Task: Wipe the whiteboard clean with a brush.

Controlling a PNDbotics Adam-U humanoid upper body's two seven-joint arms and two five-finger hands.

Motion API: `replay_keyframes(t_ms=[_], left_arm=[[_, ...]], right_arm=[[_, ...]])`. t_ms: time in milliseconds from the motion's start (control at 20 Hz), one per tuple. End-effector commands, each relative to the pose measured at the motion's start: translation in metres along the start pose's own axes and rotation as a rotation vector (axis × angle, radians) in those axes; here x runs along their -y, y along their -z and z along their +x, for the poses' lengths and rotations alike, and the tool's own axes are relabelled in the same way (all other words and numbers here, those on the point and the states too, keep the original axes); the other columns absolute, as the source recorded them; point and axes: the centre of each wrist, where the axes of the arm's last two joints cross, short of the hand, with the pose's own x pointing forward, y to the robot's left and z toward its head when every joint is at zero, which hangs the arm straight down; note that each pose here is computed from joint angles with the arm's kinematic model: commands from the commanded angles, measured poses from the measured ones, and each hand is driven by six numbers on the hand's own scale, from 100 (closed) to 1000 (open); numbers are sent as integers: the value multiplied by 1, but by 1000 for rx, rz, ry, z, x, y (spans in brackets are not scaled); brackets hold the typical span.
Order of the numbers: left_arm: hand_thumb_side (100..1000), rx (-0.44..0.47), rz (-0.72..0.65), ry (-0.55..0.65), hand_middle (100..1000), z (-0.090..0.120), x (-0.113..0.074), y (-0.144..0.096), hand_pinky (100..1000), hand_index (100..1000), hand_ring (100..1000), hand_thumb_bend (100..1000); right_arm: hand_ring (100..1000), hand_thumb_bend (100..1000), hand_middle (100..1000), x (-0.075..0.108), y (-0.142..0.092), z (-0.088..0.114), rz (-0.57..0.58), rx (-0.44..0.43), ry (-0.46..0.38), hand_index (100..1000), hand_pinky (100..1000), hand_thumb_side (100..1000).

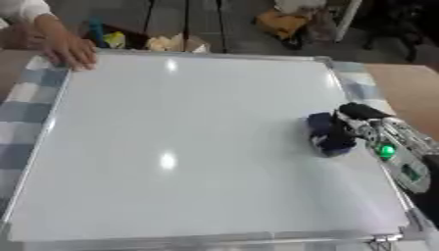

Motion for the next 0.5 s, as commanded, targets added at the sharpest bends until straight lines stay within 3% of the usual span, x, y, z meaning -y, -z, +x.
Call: replay_keyframes(t_ms=[50, 500], left_arm=[[923, 23, -17, 2, 616, 5, 0, 6, 371, 580, 712, 126], [922, 23, -16, -1, 616, 5, 0, 6, 372, 581, 712, 126]], right_arm=[[660, 100, 398, -3, 1, 11, 27, 43, -7, 362, 658, 569], [658, 100, 396, -3, 1, 30, 46, 119, -41, 361, 653, 558]])
